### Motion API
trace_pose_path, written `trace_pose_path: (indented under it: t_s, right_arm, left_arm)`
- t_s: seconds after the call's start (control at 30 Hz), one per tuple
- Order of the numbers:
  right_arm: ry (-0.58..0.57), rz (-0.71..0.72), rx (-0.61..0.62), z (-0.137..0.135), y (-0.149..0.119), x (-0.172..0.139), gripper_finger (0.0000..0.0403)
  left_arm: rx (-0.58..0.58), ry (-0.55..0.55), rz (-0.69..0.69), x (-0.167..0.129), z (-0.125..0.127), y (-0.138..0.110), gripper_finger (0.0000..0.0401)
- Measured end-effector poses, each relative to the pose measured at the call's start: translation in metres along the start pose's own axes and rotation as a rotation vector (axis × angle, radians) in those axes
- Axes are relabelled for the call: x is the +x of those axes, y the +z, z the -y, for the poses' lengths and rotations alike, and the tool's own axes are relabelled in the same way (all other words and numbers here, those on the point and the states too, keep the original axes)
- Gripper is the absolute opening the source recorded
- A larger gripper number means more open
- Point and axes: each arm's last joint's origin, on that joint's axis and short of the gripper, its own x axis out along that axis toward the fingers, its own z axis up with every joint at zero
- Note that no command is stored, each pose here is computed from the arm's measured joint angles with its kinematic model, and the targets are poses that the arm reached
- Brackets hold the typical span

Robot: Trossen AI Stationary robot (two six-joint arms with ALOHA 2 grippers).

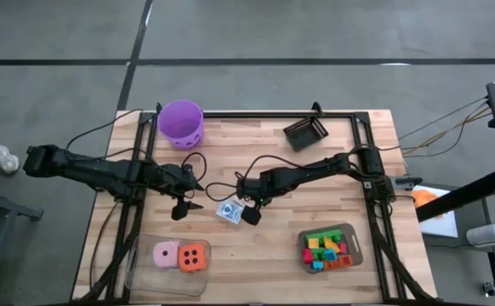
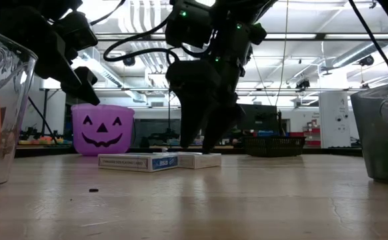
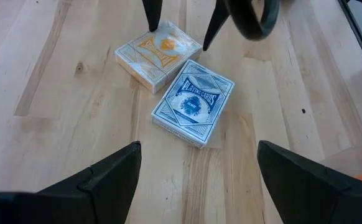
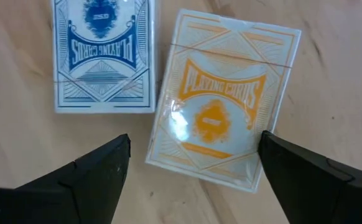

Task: Pick & Place Toys
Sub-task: Put the yellow playing card into the basket bin

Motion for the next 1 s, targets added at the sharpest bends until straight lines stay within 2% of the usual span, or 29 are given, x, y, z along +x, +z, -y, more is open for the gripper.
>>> trace_pose_path:
  t_s: [0.33, 0.43, 0.53, 0.7, 0.83, 1.0]
  right_arm:
    - [-0.027, -0.021, -0.002, 0.002, -0.002, 0.011, 0.0349]
    - [-0.051, -0.019, -0.001, 0.000, 0.001, 0.001, 0.0349]
    - [-0.126, -0.027, -0.008, 0.000, 0.001, -0.010, 0.0349]
    - [-0.146, 0.016, -0.032, -0.001, 0.007, -0.035, 0.0349]
    - [-0.158, -0.019, -0.063, 0.003, 0.005, -0.027, 0.0349]
    - [-0.160, -0.076, -0.165, 0.004, 0.001, -0.013, 0.0349]
  left_arm:
    - [0.000, 0.000, 0.000, 0.000, 0.000, 0.000, 0.0324]
    - [0.000, 0.000, 0.000, 0.000, 0.000, 0.000, 0.0324]
    - [0.000, 0.000, 0.000, 0.000, 0.000, 0.000, 0.0324]
    - [0.000, 0.000, -0.001, 0.000, 0.000, 0.000, 0.0324]
    - [0.000, 0.000, -0.001, 0.000, 0.000, 0.000, 0.0324]
    - [0.000, 0.000, -0.001, 0.000, 0.000, 0.000, 0.0324]
